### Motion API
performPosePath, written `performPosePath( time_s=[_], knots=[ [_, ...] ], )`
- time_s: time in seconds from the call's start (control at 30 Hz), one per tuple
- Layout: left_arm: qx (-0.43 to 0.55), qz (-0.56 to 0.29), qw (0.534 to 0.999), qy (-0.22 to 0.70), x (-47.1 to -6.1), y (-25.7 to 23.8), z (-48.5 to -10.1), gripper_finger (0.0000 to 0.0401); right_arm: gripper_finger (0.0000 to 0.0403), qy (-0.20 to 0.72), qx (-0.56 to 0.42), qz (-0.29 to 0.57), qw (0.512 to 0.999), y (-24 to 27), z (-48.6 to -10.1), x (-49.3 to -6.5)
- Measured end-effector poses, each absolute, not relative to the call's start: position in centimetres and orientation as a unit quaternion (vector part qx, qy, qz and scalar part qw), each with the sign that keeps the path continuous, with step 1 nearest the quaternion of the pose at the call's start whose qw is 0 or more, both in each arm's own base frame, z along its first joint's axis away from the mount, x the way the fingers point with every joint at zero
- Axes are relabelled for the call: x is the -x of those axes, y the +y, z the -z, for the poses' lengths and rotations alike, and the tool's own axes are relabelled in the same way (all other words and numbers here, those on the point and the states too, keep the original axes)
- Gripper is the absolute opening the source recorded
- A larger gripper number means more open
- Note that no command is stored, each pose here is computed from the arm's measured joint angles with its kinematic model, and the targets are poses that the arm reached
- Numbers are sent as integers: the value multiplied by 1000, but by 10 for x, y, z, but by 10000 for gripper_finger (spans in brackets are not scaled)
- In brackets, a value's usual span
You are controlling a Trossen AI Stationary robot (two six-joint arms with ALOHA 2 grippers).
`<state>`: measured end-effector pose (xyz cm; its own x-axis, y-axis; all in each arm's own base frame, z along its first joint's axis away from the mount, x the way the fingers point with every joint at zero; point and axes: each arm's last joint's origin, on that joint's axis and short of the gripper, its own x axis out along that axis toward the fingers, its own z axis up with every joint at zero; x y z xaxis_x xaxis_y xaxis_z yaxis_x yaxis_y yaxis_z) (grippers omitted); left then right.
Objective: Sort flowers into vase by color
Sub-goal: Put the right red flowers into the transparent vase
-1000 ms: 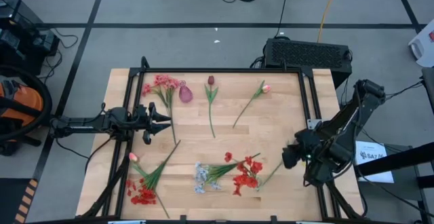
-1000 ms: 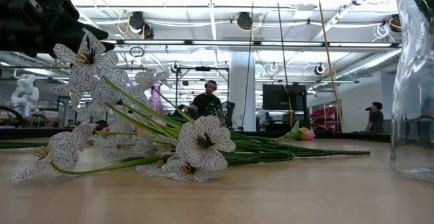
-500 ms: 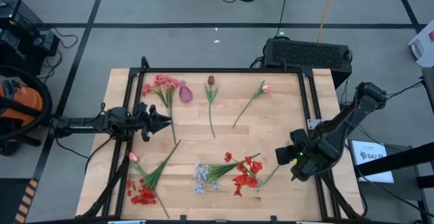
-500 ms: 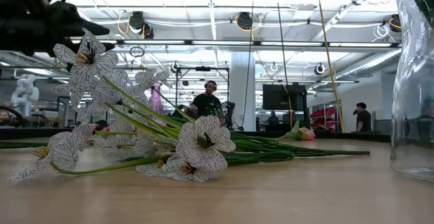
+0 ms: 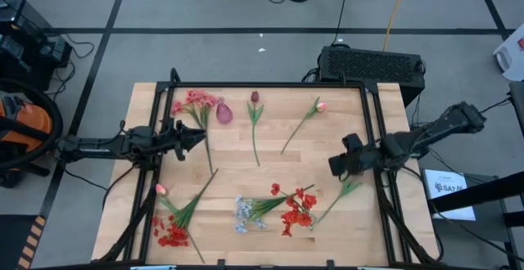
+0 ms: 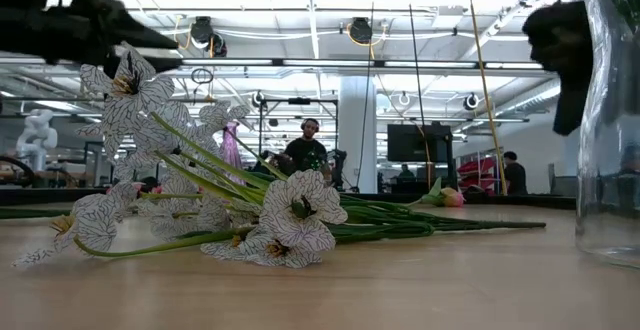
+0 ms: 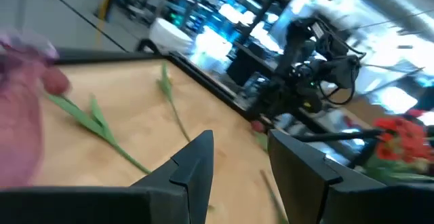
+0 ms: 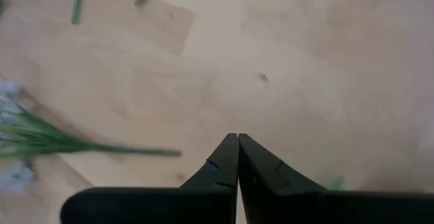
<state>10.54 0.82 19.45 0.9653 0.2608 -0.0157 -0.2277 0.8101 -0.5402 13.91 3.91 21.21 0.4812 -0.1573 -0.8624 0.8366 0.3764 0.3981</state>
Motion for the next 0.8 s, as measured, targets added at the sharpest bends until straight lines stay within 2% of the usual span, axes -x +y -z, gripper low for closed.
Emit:
performPosePath(
  time_s=[0.23,0.4,0.53,0.63,0.8],
  knots=[
    [235,-220,947,-6,-126,11,-229,147,0,332,-434,267,793,1,-195,-120],
    [201,-310,927,61,-152,14,-248,147,0,335,-388,233,827,-21,-194,-117],
    [222,-396,887,82,-172,19,-264,147,0,340,-363,208,842,-38,-194,-118],
    [257,-434,857,108,-182,23,-273,147,0,332,-356,177,855,-50,-194,-121],
    [340,-490,788,152,-187,28,-279,147,0,330,-350,175,859,-67,-189,-126]
  ],
)
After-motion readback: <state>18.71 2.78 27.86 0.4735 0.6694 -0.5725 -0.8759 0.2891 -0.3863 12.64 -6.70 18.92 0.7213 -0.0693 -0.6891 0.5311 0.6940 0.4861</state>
